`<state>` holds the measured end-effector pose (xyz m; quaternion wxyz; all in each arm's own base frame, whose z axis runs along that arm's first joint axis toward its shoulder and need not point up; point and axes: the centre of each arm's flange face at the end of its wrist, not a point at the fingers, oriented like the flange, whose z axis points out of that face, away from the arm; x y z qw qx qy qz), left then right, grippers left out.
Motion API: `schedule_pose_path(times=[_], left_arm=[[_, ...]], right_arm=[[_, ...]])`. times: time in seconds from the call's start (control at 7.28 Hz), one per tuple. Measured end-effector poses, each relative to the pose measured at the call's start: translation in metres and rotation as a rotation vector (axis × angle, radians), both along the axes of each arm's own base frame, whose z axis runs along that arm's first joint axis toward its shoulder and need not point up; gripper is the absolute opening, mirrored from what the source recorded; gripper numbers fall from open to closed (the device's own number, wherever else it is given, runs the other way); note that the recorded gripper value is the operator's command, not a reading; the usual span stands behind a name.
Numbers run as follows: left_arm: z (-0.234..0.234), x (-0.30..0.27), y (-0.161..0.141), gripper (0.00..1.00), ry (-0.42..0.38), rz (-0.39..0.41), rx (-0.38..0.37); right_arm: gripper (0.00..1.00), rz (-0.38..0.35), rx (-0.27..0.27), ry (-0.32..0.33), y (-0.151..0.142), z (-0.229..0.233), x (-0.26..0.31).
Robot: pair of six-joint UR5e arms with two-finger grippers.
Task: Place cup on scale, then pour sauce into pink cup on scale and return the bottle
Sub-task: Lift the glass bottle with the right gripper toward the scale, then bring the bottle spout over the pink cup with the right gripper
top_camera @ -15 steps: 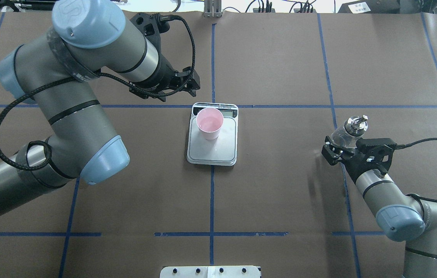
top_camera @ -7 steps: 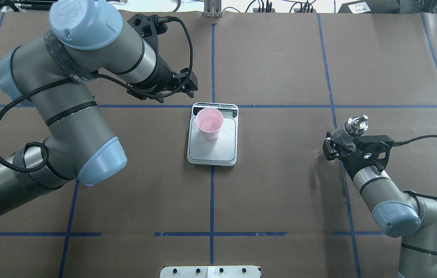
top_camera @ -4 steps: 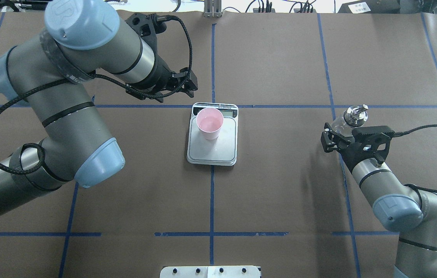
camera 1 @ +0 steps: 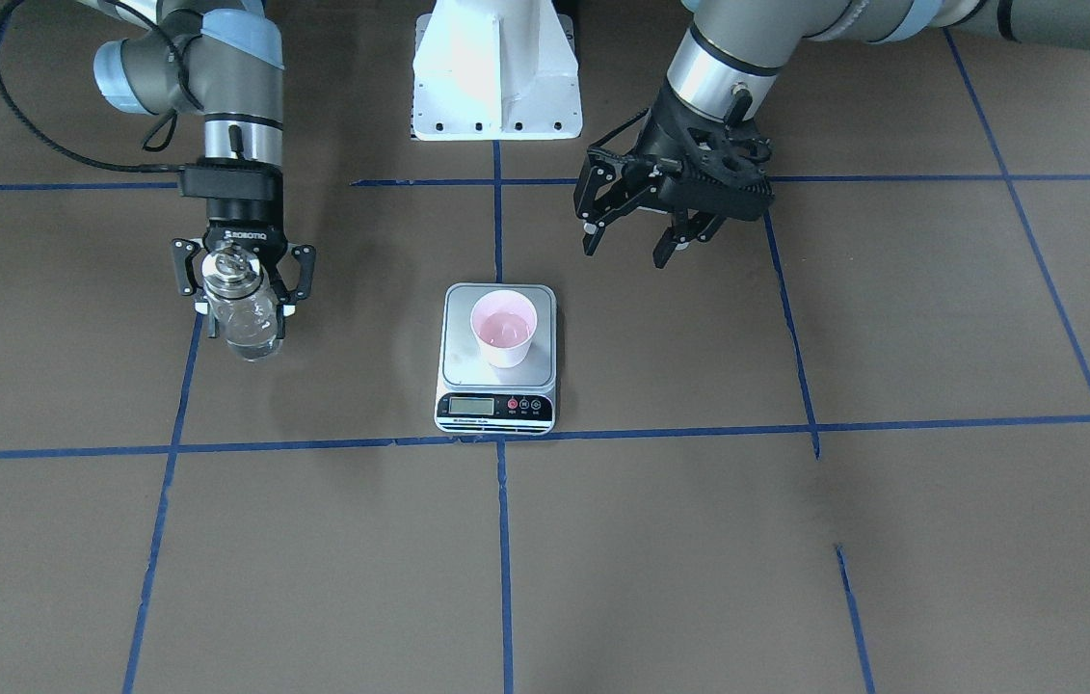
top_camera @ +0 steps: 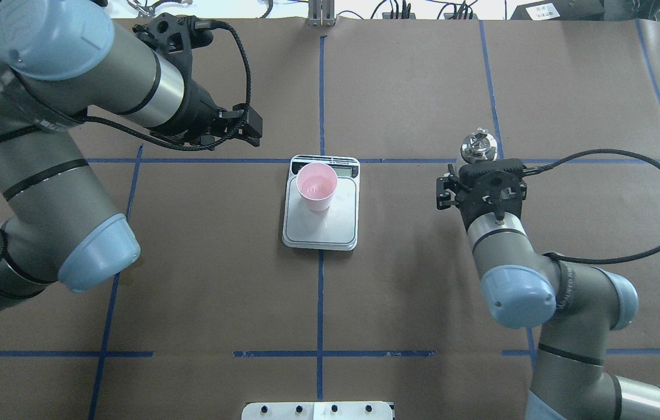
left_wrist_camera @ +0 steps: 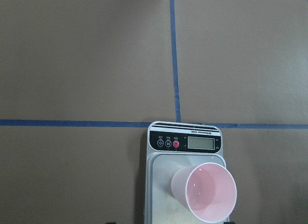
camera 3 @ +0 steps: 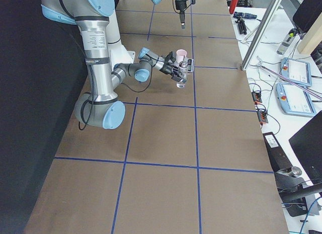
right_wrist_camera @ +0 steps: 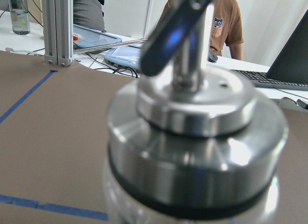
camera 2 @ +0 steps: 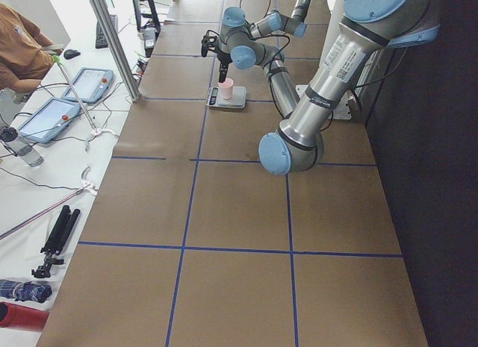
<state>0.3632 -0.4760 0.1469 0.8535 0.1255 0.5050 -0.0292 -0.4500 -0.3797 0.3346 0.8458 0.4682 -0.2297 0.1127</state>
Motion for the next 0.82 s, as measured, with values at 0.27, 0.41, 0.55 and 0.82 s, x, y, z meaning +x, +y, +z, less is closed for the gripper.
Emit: schedule_pose_path(times=[0.27,0.41,0.55,0.82], left_arm=[[0.012,-0.021,-0.012,0.75,-0.030,-0.007,0.047],[0.014,-0.025,-0.015,0.74,-0.037,-0.009,0.054],[0.015,-0.027,-0.015,0.74,-0.039,-0.011,0.057],[0.020,-0.032,-0.011,0.74,-0.042,-0.012,0.058]], right_arm=[[0.00,-0.022,-0.039,0.130,-0.001,-0.042,-0.031],[0.00,-0.057,-0.035,0.196,0.002,-0.049,-0.038],[0.00,-0.102,-0.018,0.269,0.003,-0.054,-0.043],[0.00,-0.168,0.002,0.399,0.000,-0.063,-0.054]])
